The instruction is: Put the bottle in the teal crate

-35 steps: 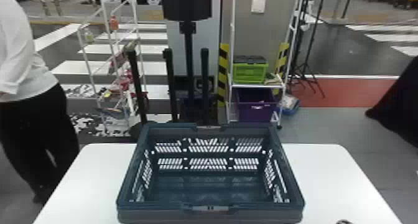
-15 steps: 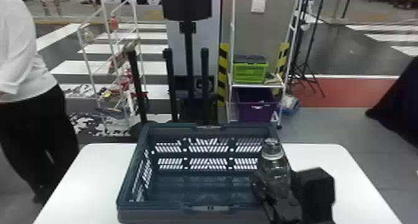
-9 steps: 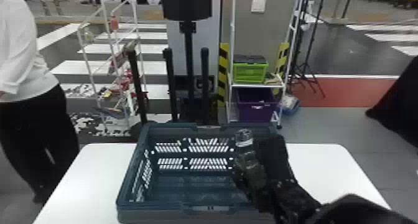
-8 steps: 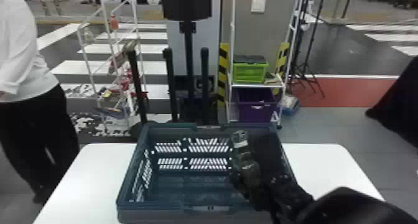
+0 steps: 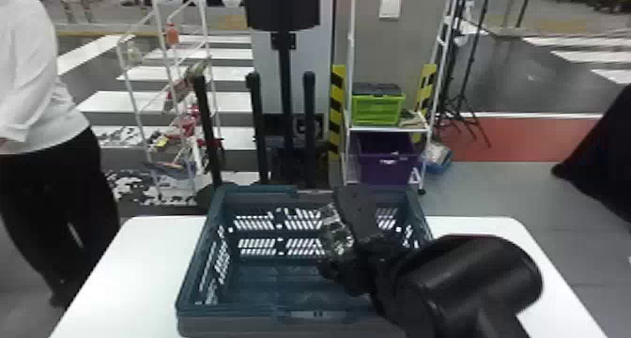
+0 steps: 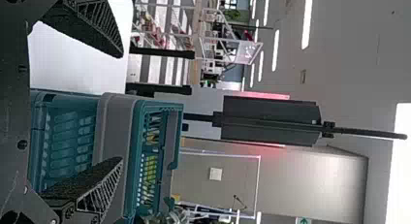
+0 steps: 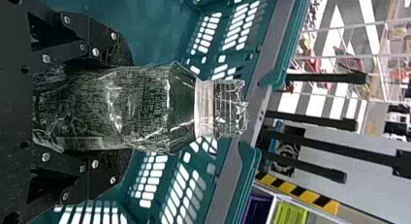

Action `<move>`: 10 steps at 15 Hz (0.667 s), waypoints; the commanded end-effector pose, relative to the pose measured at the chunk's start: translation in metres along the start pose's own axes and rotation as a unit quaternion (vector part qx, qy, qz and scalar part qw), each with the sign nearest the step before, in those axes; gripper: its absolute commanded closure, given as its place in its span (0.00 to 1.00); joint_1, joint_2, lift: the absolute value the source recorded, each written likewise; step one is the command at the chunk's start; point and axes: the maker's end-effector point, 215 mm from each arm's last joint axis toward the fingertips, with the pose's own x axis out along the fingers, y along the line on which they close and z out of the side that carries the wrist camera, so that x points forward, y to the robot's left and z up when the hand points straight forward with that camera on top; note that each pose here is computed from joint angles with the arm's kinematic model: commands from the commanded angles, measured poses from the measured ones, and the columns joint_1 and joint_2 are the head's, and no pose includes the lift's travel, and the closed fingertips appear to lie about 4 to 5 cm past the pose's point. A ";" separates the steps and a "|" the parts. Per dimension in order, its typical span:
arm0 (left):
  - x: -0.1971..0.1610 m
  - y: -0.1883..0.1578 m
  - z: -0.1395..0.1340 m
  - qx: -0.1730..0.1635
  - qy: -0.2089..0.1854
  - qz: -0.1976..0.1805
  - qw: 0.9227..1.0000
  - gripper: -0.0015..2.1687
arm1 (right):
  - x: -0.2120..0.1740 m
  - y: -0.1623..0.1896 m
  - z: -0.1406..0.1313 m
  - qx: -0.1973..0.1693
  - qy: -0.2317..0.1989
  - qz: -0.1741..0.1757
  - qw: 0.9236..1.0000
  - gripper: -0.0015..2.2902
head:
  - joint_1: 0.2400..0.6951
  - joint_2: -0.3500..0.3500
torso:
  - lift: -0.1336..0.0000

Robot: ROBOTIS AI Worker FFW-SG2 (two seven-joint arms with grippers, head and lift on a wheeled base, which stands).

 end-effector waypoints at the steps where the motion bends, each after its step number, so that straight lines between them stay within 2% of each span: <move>1: 0.000 0.000 0.000 0.000 0.000 0.001 1.000 0.06 | 0.013 0.013 0.002 0.001 0.017 0.013 1.000 0.97 | 0.57 0.50 | 1.00; 5: -0.001 0.000 -0.001 -0.001 0.000 0.001 1.000 0.06 | 0.029 0.012 -0.002 -0.001 0.040 0.017 0.999 0.97 | 0.57 0.50 | 1.00; 7: -0.001 0.000 0.000 -0.001 0.000 0.001 1.000 0.06 | 0.034 0.016 -0.005 0.006 0.052 0.030 0.998 0.97 | 0.57 0.50 | 1.00; 10: 0.000 0.000 0.001 -0.001 0.000 0.000 1.000 0.06 | 0.042 0.011 -0.013 0.008 0.067 0.027 0.997 0.97 | 0.57 0.50 | 1.00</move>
